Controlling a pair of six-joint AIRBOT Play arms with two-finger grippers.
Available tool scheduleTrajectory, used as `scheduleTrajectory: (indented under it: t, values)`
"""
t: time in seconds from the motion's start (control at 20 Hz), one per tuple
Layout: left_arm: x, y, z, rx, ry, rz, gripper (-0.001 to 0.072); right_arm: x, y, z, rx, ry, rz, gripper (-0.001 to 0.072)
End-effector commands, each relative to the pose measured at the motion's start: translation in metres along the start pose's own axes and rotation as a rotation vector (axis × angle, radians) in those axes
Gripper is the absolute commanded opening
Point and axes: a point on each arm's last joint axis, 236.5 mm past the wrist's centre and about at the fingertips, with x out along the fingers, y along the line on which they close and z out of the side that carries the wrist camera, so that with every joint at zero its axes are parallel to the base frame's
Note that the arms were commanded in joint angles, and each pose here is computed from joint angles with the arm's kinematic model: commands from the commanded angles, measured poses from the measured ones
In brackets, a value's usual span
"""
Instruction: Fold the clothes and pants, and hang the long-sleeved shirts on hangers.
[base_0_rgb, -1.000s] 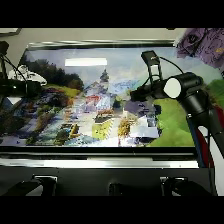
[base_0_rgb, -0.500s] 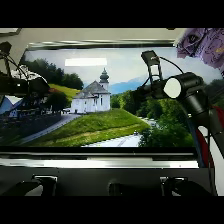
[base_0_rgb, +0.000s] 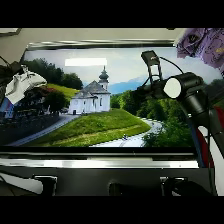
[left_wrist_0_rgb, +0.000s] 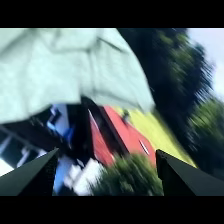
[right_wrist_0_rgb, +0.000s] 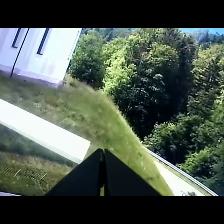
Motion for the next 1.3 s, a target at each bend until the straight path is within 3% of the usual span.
scheduleTrajectory:
  t: [0.0, 0.45, 0.5, 0.55, 0.6, 0.65, 0.7, 0.95, 1.25]
  values:
    - [0.090, 0.043, 0.009, -0.072, -0.052, 0.033, 0.0720, 0.000, 0.000, 0.000, -0.001, -0.001, 0.000, 0.0033]
    - [0.172, 0.055, -0.026, -0.075, -0.067, 0.022, 0.0719, 0.000, 0.000, 0.000, 0.000, 0.000, 0.001, 0.0034]
    - [0.174, 0.054, -0.029, -0.088, -0.059, 0.016, 0.0604, 0.000, 0.000, 0.000, 0.002, 0.000, 0.001, 0.0034]
    - [0.174, 0.054, -0.026, -0.087, -0.067, 0.012, 0.0438, 0.000, 0.000, 0.000, 0.009, 0.000, 0.001, 0.0034]
    - [0.174, 0.054, -0.027, -0.088, -0.064, 0.012, 0.0361, 0.000, 0.000, 0.000, 0.009, 0.000, 0.001, 0.0034]
    - [0.174, 0.054, -0.032, -0.099, -0.042, 0.012, 0.0236, 0.000, 0.000, 0.000, 0.009, -0.001, 0.001, 0.0034]
    - [0.172, 0.052, -0.041, -0.104, 0.005, 0.010, 0.0019, 0.000, 0.000, 0.000, 0.008, -0.001, 0.001, 0.0034]
    - [0.112, -0.013, -0.083, 0.003, 0.266, -0.171, 0.0009, -0.001, 0.000, 0.002, 0.007, -0.009, 0.000, 0.0033]
    - [-0.062, -0.150, -0.113, 0.188, 0.326, -0.400, 0.0008, -0.002, 0.000, -0.026, 0.007, 0.109, -0.002, 0.0033]
